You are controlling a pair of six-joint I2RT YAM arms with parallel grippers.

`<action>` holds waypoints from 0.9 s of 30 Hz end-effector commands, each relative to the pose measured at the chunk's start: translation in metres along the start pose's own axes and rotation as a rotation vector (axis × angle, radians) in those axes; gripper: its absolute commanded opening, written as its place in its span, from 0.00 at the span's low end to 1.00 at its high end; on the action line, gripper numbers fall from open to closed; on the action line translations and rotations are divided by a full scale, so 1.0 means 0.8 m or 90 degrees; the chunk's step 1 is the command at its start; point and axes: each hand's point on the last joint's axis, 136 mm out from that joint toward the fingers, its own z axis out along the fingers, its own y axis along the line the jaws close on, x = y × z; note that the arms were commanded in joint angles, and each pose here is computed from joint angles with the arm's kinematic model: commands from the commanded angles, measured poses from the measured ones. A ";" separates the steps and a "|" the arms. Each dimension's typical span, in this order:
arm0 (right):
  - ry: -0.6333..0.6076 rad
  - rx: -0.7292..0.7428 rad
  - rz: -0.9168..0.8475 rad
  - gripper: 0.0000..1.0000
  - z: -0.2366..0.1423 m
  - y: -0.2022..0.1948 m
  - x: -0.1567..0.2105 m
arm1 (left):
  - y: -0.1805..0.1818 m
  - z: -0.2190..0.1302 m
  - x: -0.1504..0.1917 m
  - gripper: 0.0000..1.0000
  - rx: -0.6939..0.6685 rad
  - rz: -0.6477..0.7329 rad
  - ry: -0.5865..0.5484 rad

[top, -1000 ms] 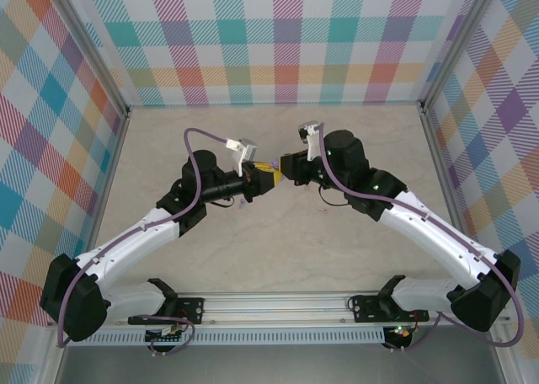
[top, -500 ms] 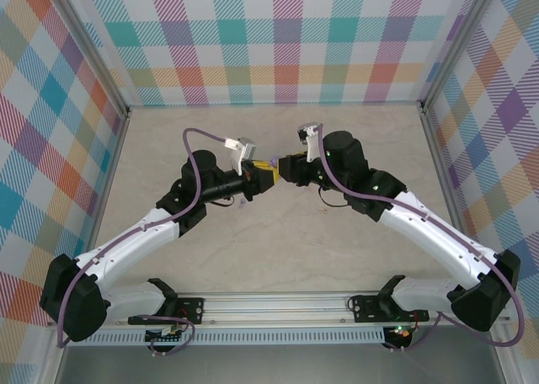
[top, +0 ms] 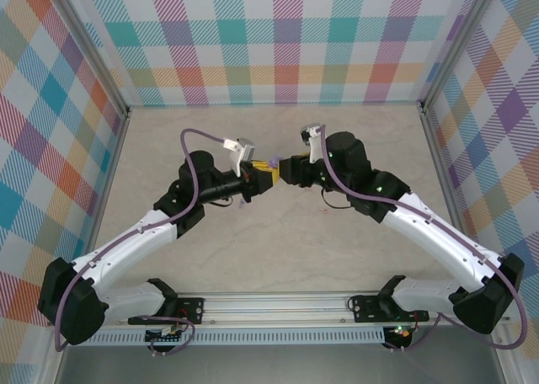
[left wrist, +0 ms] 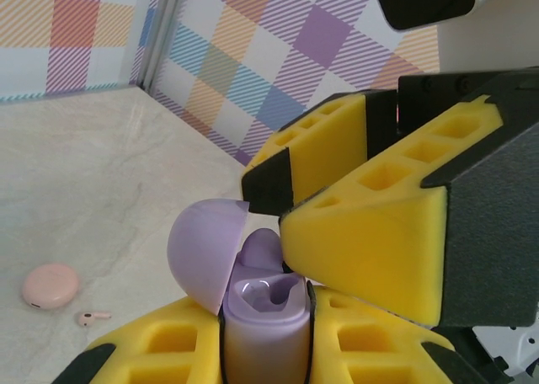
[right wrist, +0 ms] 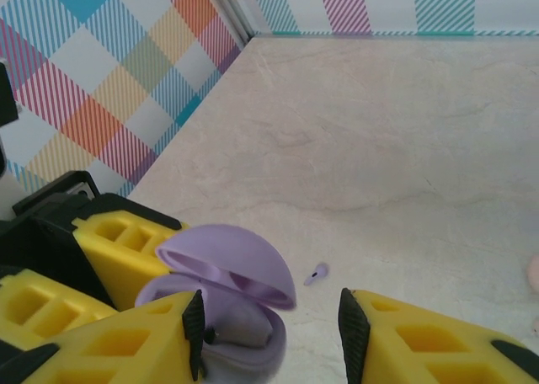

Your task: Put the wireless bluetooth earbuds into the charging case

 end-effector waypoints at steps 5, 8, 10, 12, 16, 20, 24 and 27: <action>-0.002 -0.033 -0.021 0.46 -0.039 0.014 -0.006 | -0.032 -0.019 -0.006 0.13 0.050 0.081 -0.017; 0.000 -0.049 -0.025 0.46 -0.049 0.016 -0.004 | -0.036 -0.023 -0.005 0.12 0.057 0.098 -0.014; -0.001 -0.061 -0.030 0.46 -0.055 0.018 -0.004 | -0.038 -0.024 -0.001 0.11 0.064 0.112 -0.008; 0.005 -0.075 -0.038 0.46 -0.060 0.023 -0.002 | -0.040 -0.026 0.001 0.10 0.068 0.122 -0.006; 0.019 -0.034 -0.035 0.46 -0.058 0.006 0.006 | -0.044 -0.031 -0.002 0.09 0.065 0.134 -0.008; 0.056 0.023 -0.012 0.46 -0.041 -0.022 0.020 | -0.053 -0.041 -0.007 0.08 0.068 0.148 -0.011; 0.100 0.056 0.024 0.46 -0.014 -0.048 0.037 | -0.065 -0.055 -0.003 0.07 0.081 0.150 0.011; 0.131 0.053 0.050 0.46 0.010 -0.061 0.048 | -0.075 -0.069 -0.004 0.07 0.083 0.153 0.013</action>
